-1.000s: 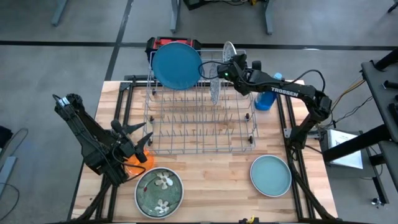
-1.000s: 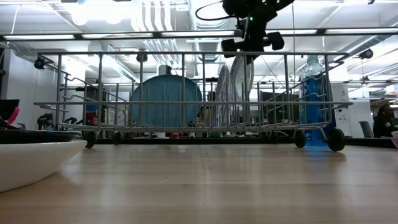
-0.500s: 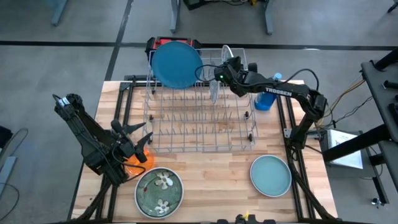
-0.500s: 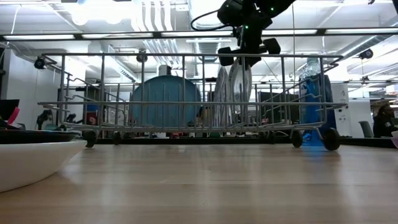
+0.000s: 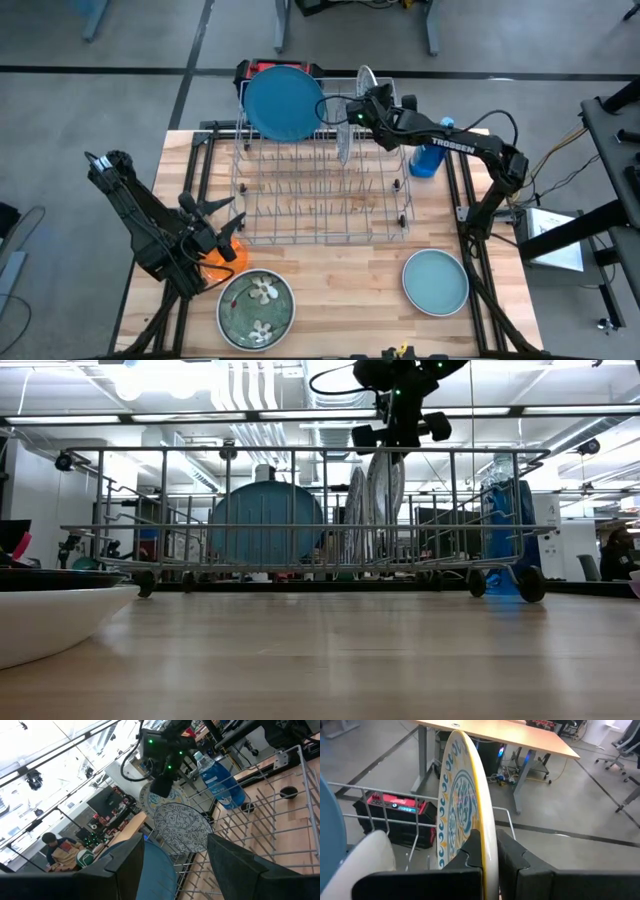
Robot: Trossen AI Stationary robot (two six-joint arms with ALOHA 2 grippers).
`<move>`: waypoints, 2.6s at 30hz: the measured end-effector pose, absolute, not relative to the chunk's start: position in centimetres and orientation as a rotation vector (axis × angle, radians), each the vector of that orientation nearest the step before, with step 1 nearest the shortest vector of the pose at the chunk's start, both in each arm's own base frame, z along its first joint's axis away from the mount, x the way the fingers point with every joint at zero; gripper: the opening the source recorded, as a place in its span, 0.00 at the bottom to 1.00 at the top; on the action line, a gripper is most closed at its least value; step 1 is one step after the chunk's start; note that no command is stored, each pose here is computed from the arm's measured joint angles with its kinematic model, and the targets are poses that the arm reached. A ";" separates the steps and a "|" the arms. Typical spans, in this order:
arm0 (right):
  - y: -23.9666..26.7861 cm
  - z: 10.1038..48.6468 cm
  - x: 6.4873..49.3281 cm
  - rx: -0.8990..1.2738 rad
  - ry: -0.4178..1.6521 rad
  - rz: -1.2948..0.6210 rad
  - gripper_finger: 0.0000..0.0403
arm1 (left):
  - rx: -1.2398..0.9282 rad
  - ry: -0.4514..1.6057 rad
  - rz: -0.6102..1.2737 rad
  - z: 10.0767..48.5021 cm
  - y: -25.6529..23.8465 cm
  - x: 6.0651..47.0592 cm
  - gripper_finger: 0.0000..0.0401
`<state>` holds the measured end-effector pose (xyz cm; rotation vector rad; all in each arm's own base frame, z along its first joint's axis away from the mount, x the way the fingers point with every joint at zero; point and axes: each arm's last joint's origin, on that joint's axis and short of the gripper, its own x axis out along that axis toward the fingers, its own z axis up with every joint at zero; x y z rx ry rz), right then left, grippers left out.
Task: Sort dishes
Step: Put the white-orange patterned plate in the dish rack
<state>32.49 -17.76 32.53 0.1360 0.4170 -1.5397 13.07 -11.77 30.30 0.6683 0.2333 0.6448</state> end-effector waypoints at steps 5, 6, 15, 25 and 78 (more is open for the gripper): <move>-17.6 32.8 32.7 0.153 0.390 -1.538 0.02 | 0.668 0.233 0.645 30.3 -11.8 13.1 0.51; -17.6 32.8 32.7 0.158 0.387 -1.540 0.02 | 0.668 0.233 0.645 30.3 -11.8 13.1 0.51; -17.5 32.2 32.7 0.170 0.390 -1.542 0.02 | 0.667 0.233 0.645 30.3 -11.8 13.1 0.51; -17.4 31.7 32.6 0.164 0.416 -1.545 0.02 | 0.666 0.232 0.645 30.3 -11.8 13.1 0.51; -18.5 30.8 33.7 0.145 0.429 -1.568 0.02 | 0.662 0.231 0.645 30.3 -11.8 13.1 0.51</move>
